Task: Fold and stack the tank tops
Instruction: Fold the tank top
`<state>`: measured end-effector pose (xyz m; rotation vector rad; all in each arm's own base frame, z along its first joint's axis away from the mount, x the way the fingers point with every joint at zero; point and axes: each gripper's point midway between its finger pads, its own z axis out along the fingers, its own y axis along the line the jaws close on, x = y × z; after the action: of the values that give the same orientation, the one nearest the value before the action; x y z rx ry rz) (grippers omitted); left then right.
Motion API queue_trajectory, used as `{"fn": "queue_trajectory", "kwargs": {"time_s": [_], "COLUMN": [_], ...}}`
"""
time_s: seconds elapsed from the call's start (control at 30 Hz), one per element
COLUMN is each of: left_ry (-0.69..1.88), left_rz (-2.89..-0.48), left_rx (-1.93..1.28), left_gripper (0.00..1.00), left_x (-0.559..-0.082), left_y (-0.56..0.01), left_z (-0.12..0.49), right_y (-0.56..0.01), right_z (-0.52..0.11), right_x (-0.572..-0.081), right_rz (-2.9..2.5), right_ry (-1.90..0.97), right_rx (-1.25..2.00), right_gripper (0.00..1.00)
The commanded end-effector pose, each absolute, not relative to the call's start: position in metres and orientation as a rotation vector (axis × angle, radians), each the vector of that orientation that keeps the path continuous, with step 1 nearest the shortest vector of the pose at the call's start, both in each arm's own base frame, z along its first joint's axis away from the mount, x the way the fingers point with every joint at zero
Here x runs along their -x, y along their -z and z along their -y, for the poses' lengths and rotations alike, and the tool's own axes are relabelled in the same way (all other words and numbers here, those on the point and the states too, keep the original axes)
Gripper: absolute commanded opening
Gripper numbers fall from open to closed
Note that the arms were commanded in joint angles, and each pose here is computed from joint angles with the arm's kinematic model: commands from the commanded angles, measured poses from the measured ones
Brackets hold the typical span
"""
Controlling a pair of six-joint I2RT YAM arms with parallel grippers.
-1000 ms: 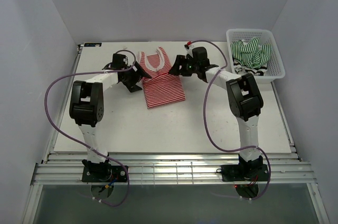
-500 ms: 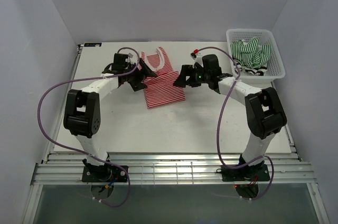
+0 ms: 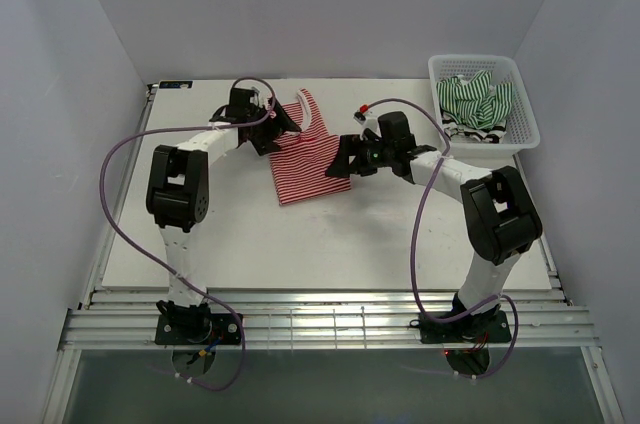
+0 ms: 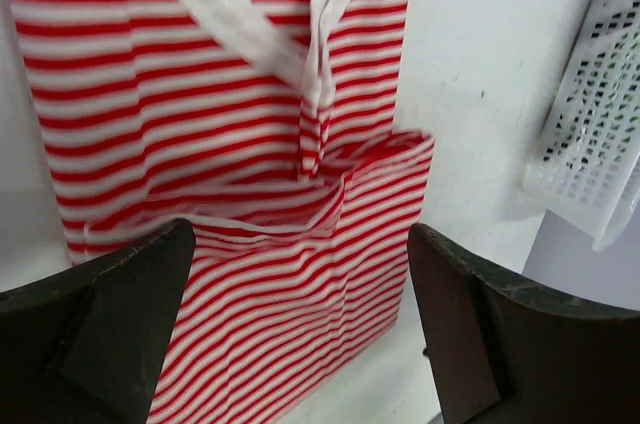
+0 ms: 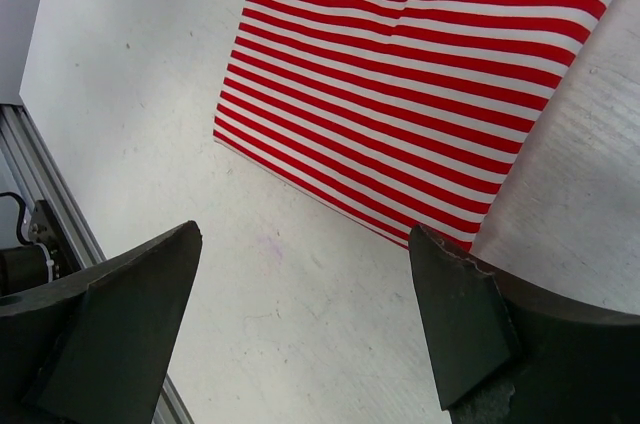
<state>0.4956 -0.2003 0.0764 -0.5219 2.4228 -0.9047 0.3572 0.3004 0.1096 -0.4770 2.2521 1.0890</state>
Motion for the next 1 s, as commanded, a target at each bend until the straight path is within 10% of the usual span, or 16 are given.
{"fn": "queue_trajectory", "kwargs": {"time_s": [0.0, 0.6, 0.97], "left_ry": [0.829, 0.678, 0.725], "left_rz": [-2.375, -2.255, -2.59], "left_rx": [0.49, 0.523, 0.535], "left_gripper": [0.98, 0.98, 0.98], "left_x": [-0.525, -0.453, -0.327], "left_y": [-0.088, -0.192, -0.084], "left_z": [0.192, 0.148, 0.18], "right_y": [-0.127, -0.112, -0.088], "right_z": [-0.3, -0.261, -0.26], "right_x": [-0.355, -0.343, -0.337], "right_rz": [-2.199, -2.328, -2.399], "right_ry": [-1.088, -0.911, -0.93], "right_rx": [0.524, 0.335, 0.317], "right_gripper": [0.9, 0.9, 0.9]}}
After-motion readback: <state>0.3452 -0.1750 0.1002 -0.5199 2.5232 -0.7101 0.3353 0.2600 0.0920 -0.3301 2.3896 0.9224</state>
